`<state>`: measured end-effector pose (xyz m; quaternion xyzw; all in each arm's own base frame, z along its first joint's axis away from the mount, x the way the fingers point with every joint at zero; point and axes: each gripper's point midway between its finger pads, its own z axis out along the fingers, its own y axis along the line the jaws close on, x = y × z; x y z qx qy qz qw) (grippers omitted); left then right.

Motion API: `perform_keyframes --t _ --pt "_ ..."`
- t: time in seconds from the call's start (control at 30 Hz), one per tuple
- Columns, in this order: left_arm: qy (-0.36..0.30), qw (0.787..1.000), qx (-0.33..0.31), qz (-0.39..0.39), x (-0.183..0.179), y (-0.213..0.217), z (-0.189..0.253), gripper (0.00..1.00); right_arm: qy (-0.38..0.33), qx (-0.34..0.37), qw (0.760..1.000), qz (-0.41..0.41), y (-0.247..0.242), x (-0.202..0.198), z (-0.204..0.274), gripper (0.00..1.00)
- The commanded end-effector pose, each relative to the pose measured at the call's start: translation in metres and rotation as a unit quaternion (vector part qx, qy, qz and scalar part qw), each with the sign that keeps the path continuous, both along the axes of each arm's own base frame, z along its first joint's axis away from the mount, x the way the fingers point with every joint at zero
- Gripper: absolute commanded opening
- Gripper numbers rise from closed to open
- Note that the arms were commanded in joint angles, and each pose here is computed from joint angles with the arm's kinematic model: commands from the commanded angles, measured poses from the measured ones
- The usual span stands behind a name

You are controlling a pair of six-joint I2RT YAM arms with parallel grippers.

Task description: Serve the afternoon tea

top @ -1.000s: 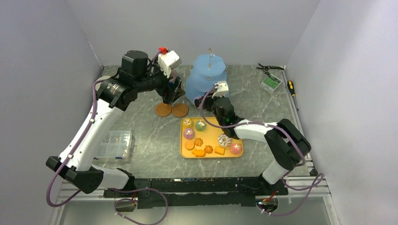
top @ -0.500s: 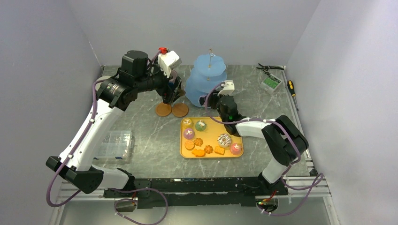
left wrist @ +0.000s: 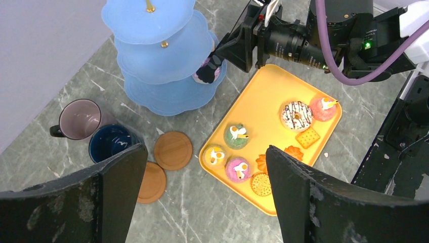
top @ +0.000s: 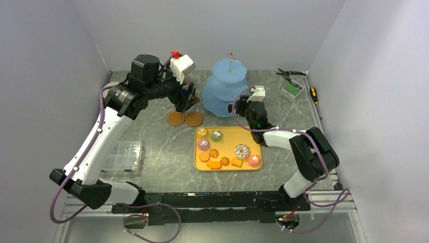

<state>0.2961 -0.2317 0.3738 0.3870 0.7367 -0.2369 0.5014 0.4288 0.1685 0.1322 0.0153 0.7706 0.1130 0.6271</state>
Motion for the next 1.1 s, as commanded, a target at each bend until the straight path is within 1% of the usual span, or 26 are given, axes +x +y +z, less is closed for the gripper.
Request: perform_keyframes --t 0.0,0.07,0.13,0.33,0.53,0.7,0.83,0.87,0.97,1.07 --pt "-0.012 1.000 -0.019 -0.005 0.000 -0.004 0.014 0.93 -0.014 -0.019 1.000 0.011 -0.001 0.003 0.015 0.53" --pt "-0.011 1.000 -0.018 -0.005 0.000 -0.003 0.014 0.93 -0.016 -0.021 1.000 0.011 -0.002 0.004 0.018 0.61" --pt "-0.012 1.000 -0.017 -0.004 -0.001 -0.002 0.014 0.93 -0.022 -0.022 0.999 0.019 0.000 0.004 0.025 0.64" --pt "-0.014 1.000 -0.017 -0.003 -0.002 -0.001 0.014 0.93 -0.037 -0.007 0.999 0.032 0.001 -0.007 0.046 0.67" --pt "-0.017 1.000 -0.016 -0.001 -0.002 0.000 0.014 0.93 -0.037 0.006 0.998 0.042 -0.003 -0.031 0.057 0.68" --pt "-0.017 1.000 -0.016 -0.001 -0.003 0.001 0.015 0.93 -0.022 0.004 0.999 0.043 -0.008 -0.070 0.059 0.68" --pt "-0.015 1.000 -0.016 -0.003 -0.004 0.000 0.013 0.93 0.010 -0.002 0.999 0.036 -0.016 -0.108 0.051 0.68" --pt "-0.013 1.000 -0.016 -0.005 -0.004 -0.001 0.012 0.93 0.008 0.001 0.999 0.032 -0.019 -0.117 0.054 0.68" --pt "-0.015 1.000 -0.018 -0.006 -0.002 -0.002 0.014 0.93 0.036 -0.005 0.999 0.029 -0.023 -0.143 0.043 0.68" --pt "-0.015 1.000 -0.020 -0.006 -0.001 -0.003 0.015 0.93 0.052 -0.006 0.998 0.026 -0.027 -0.160 0.037 0.67"
